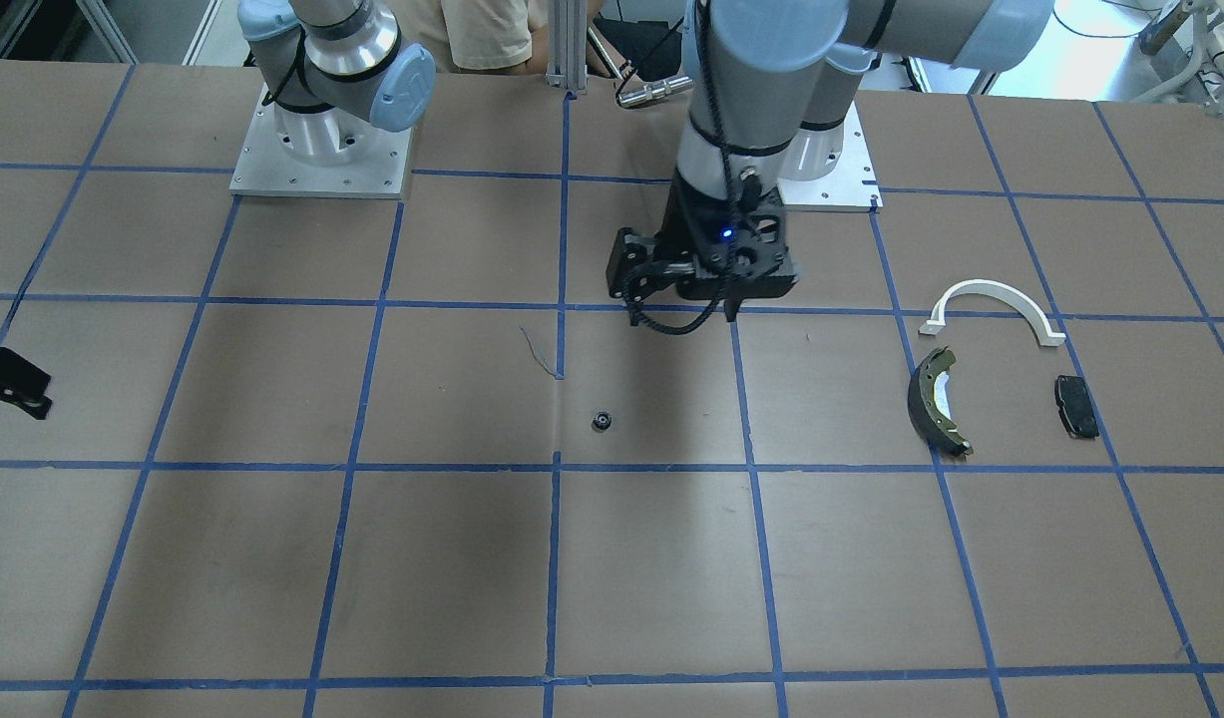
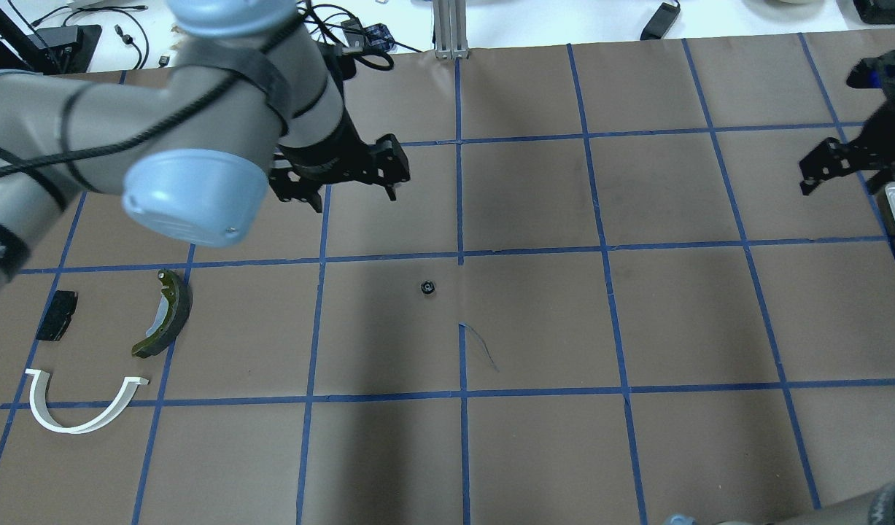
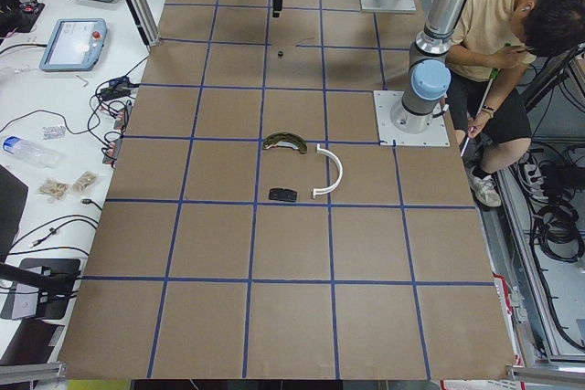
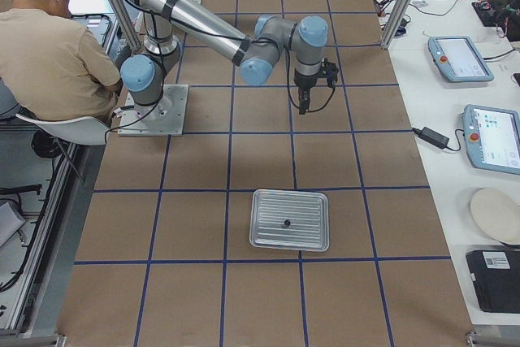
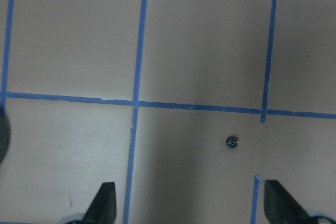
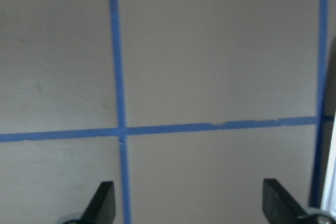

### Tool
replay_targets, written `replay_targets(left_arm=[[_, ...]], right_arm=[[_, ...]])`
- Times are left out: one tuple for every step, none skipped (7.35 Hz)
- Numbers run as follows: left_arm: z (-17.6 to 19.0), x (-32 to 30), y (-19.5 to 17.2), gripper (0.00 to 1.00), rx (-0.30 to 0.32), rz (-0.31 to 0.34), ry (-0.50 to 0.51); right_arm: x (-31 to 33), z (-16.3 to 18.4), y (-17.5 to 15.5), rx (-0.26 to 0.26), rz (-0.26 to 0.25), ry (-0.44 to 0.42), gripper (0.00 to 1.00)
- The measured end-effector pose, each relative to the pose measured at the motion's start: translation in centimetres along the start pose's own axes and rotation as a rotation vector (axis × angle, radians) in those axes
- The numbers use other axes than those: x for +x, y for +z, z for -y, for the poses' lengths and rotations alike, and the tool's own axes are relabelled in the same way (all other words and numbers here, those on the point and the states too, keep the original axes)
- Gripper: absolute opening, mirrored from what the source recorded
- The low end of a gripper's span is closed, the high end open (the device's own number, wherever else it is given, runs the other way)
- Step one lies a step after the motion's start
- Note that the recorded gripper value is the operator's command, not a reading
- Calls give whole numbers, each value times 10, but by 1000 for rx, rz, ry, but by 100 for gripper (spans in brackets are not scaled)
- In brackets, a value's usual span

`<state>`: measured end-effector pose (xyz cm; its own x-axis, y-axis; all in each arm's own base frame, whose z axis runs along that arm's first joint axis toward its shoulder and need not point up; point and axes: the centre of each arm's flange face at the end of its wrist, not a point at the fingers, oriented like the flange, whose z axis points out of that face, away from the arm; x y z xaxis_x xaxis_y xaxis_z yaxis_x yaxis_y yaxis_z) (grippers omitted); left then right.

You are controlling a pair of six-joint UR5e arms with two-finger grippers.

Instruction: Place bearing gear from tray to pile

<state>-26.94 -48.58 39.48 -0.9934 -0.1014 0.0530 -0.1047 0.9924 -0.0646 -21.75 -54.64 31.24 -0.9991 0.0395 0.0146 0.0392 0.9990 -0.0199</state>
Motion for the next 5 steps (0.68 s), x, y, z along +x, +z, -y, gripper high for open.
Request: replay_targets(left_arm=[[-16, 17, 49, 100, -45, 16, 8], [-38, 23, 93, 100, -84, 35, 12], [-56, 26, 120, 100, -83, 36, 5], [-60, 30, 135, 100, -61, 27, 1], [-58, 33, 148, 100, -56, 23, 3]], right_arm=[[67, -11, 15, 7, -7, -24, 100], [126, -21, 34, 14, -14, -52, 100], [176, -32, 56, 13, -12, -76, 100], [209, -37, 76, 15, -14, -95, 96], [228, -37, 93, 21, -22, -113, 94]])
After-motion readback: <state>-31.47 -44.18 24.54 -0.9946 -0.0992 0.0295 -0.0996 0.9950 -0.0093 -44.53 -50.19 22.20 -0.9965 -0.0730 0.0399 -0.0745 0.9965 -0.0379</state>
